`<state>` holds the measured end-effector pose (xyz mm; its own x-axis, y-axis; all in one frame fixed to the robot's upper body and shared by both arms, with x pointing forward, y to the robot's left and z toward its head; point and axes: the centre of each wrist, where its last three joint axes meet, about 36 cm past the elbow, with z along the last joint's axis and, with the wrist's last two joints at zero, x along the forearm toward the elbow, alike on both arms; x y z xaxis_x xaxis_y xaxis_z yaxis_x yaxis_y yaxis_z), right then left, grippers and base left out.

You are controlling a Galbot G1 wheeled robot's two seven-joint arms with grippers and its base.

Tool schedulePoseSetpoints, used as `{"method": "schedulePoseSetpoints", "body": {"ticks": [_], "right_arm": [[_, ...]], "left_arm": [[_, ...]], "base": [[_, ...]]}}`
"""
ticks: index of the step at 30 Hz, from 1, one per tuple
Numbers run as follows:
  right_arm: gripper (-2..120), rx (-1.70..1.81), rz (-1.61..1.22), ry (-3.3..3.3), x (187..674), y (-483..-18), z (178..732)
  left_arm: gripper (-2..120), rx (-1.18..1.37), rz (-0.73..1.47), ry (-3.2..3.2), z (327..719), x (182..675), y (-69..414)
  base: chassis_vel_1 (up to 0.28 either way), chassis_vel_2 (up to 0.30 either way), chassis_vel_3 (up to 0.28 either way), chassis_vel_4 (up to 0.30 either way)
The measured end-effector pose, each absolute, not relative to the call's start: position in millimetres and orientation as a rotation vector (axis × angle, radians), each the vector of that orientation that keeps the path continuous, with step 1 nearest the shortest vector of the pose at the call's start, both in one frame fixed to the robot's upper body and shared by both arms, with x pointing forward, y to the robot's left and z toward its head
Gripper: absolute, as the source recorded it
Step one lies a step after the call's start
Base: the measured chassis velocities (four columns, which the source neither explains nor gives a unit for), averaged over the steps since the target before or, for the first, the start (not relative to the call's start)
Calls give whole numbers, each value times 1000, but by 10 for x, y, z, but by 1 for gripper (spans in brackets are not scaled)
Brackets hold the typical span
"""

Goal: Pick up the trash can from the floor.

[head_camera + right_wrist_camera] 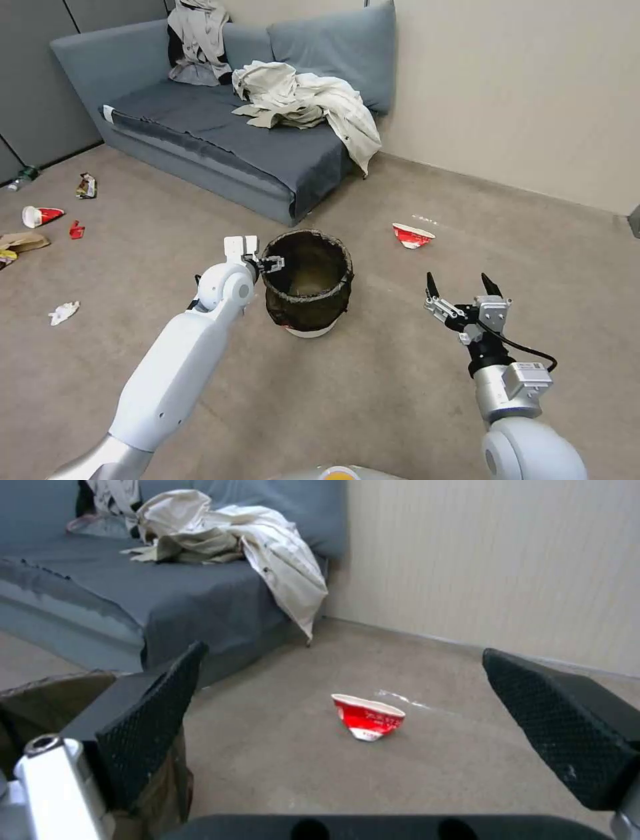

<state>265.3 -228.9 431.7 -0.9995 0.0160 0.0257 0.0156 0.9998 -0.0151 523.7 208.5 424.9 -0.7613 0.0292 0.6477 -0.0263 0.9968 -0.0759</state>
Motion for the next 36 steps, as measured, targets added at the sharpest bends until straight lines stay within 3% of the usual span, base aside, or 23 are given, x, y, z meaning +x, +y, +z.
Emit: {"method": "schedulePoseSetpoints", "body": {"ticks": [26, 29, 36], "right_arm": [[100, -42, 3, -3118, 2694, -2288, 4248], [100, -43, 1, -3119, 2698, -2287, 4244], [100, -45, -5, -3125, 2709, -2285, 4239]], "left_arm": [[100, 17, 87, -2358, 3952, 5342, 1980], [97, 15, 84, -2356, 3939, 5336, 1965], [67, 3, 68, -2347, 3899, 5300, 1890]], "base": [[0, 0, 0, 0], [0, 0, 0, 0], [0, 0, 0, 0]]}}
